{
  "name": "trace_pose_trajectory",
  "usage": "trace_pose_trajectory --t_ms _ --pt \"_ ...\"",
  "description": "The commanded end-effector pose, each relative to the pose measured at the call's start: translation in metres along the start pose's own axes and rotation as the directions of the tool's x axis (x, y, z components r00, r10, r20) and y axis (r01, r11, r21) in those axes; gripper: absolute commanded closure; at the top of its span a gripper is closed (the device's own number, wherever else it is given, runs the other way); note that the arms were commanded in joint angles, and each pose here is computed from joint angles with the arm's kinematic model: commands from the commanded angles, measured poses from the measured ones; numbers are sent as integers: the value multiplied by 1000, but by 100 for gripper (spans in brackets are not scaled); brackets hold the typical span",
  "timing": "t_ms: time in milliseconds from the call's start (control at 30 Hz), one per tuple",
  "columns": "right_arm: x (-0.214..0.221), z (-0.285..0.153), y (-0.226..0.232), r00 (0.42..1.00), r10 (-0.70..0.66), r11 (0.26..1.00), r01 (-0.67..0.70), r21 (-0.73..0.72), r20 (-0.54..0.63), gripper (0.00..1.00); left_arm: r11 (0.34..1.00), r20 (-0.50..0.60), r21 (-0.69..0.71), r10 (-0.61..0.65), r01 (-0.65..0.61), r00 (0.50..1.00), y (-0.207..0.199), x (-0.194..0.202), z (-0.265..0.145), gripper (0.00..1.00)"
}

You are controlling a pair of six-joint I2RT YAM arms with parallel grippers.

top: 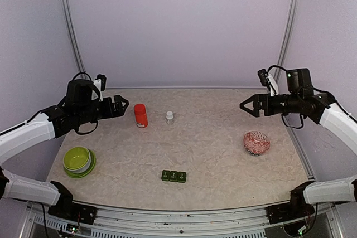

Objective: Sort the pills into containers
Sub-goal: Pick up the pill container from the center of the board.

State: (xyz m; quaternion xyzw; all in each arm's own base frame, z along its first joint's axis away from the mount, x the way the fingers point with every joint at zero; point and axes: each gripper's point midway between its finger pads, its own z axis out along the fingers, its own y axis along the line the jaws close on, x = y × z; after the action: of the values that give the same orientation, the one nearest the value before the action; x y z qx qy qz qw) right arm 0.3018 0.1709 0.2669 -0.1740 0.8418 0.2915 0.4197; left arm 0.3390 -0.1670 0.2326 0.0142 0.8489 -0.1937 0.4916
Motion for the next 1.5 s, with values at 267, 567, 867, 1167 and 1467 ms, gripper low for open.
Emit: trace_pose_trajectory --t_ms 267,567,867,1167,1467 --pt "35 52 0 963 -155 960 199 195 -222 0 998 -59 -34 46 -48 997 -9 8 27 1" --pt "44 61 11 946 -211 955 253 154 -248 0 988 -102 44 150 -146 983 -45 30 35 1" --pt "61 66 60 943 -303 950 289 -117 -136 0 967 -193 163 228 -198 954 -82 93 27 1" --pt "96 80 117 882 -471 849 447 -280 -21 0 967 -220 230 162 -110 962 -100 127 14 1" --pt "137 116 137 819 -569 801 534 -270 -68 0 972 -218 213 147 -100 965 -96 134 11 1"
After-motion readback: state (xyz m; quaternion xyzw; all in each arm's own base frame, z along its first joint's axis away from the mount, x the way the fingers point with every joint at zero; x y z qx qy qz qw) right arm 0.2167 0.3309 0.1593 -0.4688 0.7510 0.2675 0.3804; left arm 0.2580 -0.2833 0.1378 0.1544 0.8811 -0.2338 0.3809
